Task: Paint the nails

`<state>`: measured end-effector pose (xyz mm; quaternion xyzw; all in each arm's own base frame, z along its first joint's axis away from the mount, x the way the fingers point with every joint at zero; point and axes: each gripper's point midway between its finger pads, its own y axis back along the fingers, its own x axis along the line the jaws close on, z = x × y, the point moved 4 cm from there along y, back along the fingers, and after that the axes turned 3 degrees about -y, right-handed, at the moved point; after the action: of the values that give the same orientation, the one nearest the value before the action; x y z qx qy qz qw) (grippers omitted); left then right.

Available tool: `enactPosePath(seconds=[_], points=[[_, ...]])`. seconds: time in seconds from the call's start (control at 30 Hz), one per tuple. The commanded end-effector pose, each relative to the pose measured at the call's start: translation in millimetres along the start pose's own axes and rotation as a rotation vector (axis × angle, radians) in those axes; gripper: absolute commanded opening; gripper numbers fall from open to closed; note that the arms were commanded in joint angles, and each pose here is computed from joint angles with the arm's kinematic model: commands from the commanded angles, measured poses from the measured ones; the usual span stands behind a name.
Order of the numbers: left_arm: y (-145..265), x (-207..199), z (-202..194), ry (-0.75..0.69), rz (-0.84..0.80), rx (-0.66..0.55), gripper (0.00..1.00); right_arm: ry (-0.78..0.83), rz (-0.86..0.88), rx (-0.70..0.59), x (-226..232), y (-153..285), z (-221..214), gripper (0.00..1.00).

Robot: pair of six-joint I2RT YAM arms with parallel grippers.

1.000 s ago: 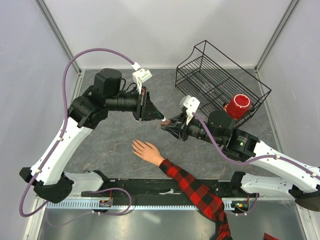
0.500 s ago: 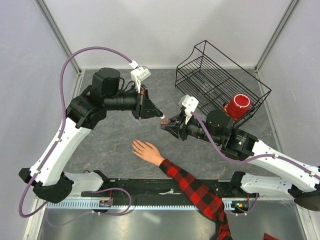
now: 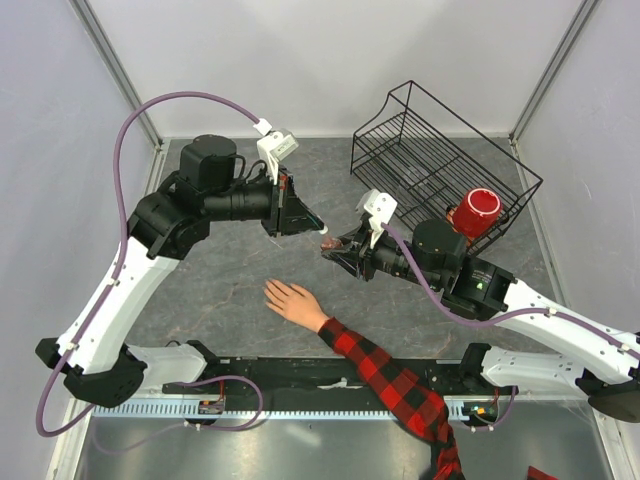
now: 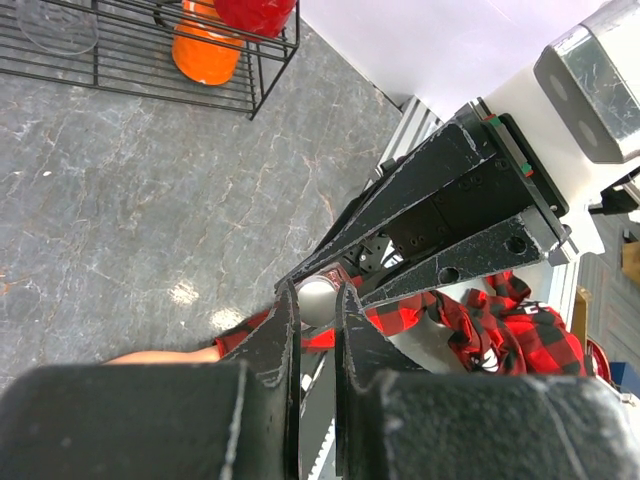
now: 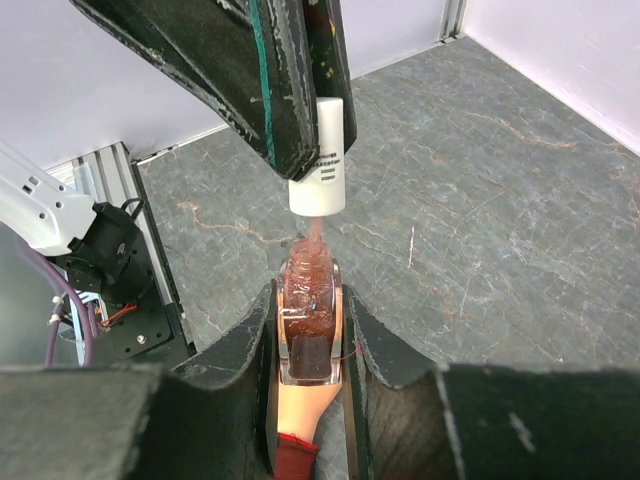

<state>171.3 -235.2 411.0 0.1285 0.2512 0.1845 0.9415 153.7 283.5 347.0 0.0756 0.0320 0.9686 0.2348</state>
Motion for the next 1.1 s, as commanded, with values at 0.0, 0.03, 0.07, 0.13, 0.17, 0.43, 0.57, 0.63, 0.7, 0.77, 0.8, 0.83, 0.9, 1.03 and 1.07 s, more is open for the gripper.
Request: enactPosePath(seconds=[0.0,0.03,0.07,0.13,0.17,0.43,0.57,0.63,0.7,0.77,0.8,0.83,0.9,1.03,1.07], points=[[12,-1,14,-0.084,0.045,-0.061,0.02,0.016,0.033,-0.039,5,0,9,0.0],[11,0,14,-0.081,0.047,-0.057,0.02,0.017,0.031,-0.039,5,-1,9,0.0],[12,0,14,-0.082,0.05,-0.059,0.02,0.016,0.033,-0.04,5,0,10,0.0],[13,-1,14,-0.085,0.051,-0.062,0.02,0.018,0.035,-0.043,5,0,10,0.0],[13,-1,15,-0.087,0.052,-0.065,0.02,0.016,0.034,-0.04,5,0,10,0.0],[14,0,17,-0.093,0.062,-0.071,0.02,0.014,0.039,-0.038,6,0,9,0.0],[16,-4,19,-0.098,0.045,-0.077,0.02,0.016,0.038,-0.032,5,-1,7,0.0],[20,-8,21,-0.105,0.039,-0.089,0.02,0.015,0.039,-0.029,5,-2,6,0.0],[23,-10,23,-0.111,0.034,-0.098,0.02,0.012,0.039,-0.026,5,-2,4,0.0],[27,-13,26,-0.119,0.035,-0.113,0.02,0.01,0.028,-0.016,3,-2,-1,0.0],[28,-14,26,-0.122,0.037,-0.115,0.02,0.011,0.025,-0.015,3,-1,-1,0.0],[30,-14,28,-0.127,0.043,-0.122,0.02,0.009,0.022,-0.012,2,-1,-3,0.0],[32,-13,27,-0.133,0.059,-0.117,0.02,0.01,0.008,-0.013,0,1,-5,0.0],[36,0,25,-0.131,0.161,-0.117,0.02,0.018,-0.051,-0.015,-9,6,-12,0.0],[37,4,24,-0.119,0.193,-0.121,0.02,0.017,-0.052,-0.04,-8,10,-8,0.0]])
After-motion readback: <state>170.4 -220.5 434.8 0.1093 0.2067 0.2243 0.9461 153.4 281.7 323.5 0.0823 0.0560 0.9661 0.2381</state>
